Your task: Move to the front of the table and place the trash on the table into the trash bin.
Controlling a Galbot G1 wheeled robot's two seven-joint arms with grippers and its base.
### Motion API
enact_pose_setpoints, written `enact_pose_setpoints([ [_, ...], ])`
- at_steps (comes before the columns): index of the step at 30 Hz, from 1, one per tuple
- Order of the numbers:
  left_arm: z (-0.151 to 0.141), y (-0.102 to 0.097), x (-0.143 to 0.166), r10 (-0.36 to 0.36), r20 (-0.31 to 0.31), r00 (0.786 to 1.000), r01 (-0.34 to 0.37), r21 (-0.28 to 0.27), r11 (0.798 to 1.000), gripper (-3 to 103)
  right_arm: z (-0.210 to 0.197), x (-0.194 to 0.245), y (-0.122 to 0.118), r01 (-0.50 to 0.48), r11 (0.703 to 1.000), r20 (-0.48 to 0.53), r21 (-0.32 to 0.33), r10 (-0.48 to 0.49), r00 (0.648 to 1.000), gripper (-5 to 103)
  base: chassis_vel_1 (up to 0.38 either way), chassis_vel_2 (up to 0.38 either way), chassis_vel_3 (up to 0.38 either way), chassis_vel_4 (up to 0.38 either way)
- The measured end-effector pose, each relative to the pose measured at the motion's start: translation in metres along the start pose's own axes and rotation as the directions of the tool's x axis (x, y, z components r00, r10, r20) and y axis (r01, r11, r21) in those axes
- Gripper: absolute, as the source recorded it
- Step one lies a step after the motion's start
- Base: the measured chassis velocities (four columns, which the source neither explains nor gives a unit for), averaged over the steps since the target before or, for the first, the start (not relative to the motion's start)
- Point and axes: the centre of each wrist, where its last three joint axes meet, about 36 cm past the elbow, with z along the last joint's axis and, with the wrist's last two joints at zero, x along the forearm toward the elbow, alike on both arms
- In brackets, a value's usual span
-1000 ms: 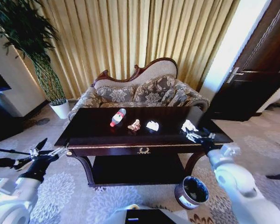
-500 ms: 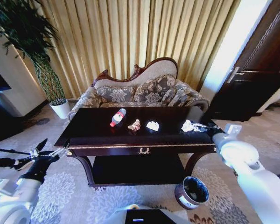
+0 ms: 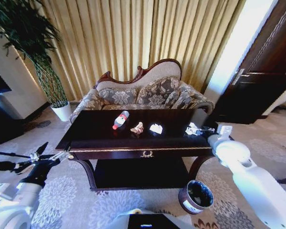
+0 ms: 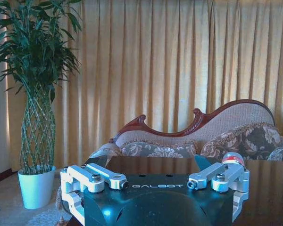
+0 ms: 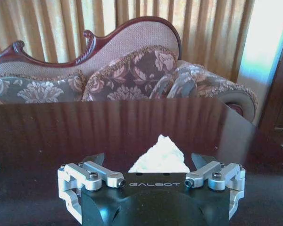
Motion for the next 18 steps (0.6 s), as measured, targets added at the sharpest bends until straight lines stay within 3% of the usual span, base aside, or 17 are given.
enact_pose_setpoints([
  [17, 0.001, 0.002, -0.003, 0.004, 0.003, 1.0, -0.004, 0.0, 1.0, 100, 0.012, -0.035, 0.004, -0.021, 1.0, -0.04, 0.004, 0.021, 0.999, 101, 0.0, 0.0, 0.0, 0.0],
  [18, 0.001, 0.002, -0.003, 0.004, 0.004, 1.0, -0.004, -0.001, 1.0, 100, 0.012, -0.036, 0.005, -0.022, 1.0, -0.04, 0.005, 0.023, 0.999, 97, 0.0, 0.0, 0.0, 0.0],
])
